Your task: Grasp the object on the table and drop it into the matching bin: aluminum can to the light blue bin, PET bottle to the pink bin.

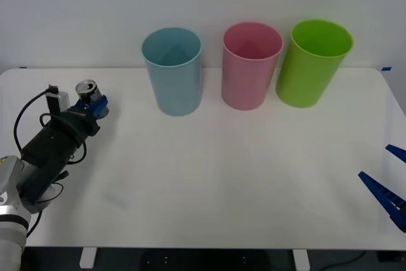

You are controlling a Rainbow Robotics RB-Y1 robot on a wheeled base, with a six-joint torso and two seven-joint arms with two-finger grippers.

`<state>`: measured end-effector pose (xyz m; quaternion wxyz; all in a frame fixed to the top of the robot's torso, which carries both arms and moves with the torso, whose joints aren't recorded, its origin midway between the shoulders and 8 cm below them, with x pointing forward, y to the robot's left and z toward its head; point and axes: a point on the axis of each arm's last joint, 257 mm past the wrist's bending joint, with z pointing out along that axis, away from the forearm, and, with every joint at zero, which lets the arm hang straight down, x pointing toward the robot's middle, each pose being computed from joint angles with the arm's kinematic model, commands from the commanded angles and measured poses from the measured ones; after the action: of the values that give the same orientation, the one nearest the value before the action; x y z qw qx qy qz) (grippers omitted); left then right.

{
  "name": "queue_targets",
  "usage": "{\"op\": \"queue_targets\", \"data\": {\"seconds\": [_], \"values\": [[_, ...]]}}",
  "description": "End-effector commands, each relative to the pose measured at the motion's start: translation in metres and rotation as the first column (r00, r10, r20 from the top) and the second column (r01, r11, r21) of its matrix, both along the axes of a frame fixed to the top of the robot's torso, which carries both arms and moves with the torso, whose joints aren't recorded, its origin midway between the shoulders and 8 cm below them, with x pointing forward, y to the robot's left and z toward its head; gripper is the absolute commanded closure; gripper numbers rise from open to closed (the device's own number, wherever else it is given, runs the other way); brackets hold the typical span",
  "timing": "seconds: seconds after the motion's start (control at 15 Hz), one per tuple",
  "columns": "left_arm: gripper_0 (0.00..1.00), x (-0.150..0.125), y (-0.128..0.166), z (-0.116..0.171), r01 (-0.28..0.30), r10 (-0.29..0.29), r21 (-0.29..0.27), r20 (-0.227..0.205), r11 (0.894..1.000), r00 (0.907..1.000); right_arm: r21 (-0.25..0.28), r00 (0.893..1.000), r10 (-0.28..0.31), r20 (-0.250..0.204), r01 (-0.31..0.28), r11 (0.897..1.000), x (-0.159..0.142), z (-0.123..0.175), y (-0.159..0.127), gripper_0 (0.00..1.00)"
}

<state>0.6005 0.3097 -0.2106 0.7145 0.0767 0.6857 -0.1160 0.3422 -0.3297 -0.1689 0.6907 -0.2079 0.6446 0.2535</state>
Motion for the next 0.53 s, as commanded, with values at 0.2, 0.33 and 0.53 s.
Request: {"op": "queue_targets", "data": {"seconds": [0.2,0.33,0.53], "values": [[1.00,0.000,-0.009,0.071,0.070,-0.057,-0.154,0.085,0.986,0.9948,0.000,1.000,0.000,0.000,0.000,1.000,0.000,0.000,0.000,0.00],[1.00,-0.003,-0.020,0.102,0.120,-0.095,-0.202,0.128,0.972,0.9872,0.000,1.000,0.000,0.000,0.000,1.000,0.000,0.000,0.000,0.00],[1.00,-0.005,-0.037,0.140,0.182,-0.140,-0.248,0.178,0.952,0.9740,0.000,1.000,0.000,0.000,0.000,1.000,0.000,0.000,0.000,0.00]]}}
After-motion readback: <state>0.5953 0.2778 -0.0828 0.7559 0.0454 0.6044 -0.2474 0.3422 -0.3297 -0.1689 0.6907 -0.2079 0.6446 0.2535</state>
